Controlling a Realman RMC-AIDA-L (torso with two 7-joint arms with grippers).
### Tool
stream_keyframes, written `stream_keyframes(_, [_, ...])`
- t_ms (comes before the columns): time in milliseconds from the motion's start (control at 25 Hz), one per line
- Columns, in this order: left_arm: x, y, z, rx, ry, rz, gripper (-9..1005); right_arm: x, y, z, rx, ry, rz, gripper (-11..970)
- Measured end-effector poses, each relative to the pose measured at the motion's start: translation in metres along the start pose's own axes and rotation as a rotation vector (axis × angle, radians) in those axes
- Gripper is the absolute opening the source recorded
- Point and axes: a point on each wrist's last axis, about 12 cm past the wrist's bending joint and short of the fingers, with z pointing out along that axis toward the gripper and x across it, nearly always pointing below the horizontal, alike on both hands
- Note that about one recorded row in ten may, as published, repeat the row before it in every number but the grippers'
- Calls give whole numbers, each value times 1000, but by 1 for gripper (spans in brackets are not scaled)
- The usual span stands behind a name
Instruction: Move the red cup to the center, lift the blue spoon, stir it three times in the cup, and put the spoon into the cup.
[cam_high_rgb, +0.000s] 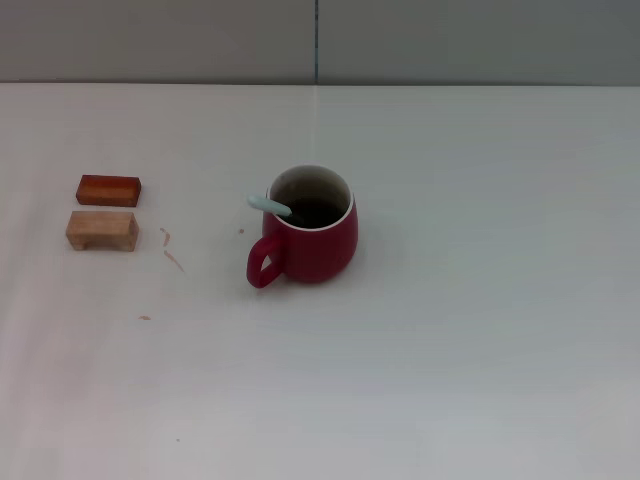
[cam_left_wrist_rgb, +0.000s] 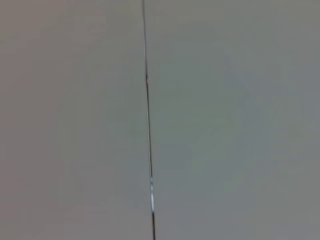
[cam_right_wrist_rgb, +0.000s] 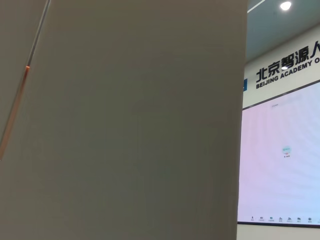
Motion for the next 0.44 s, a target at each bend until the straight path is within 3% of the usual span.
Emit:
stream_keyframes(160, [14,-6,-2,-6,102,-17,326,-1,-6,3,25,-3,-8,660])
stream_keyframes(440, [29,-19,-8,-16,175,-41,326,-1,-8,7,56,-2,3,660])
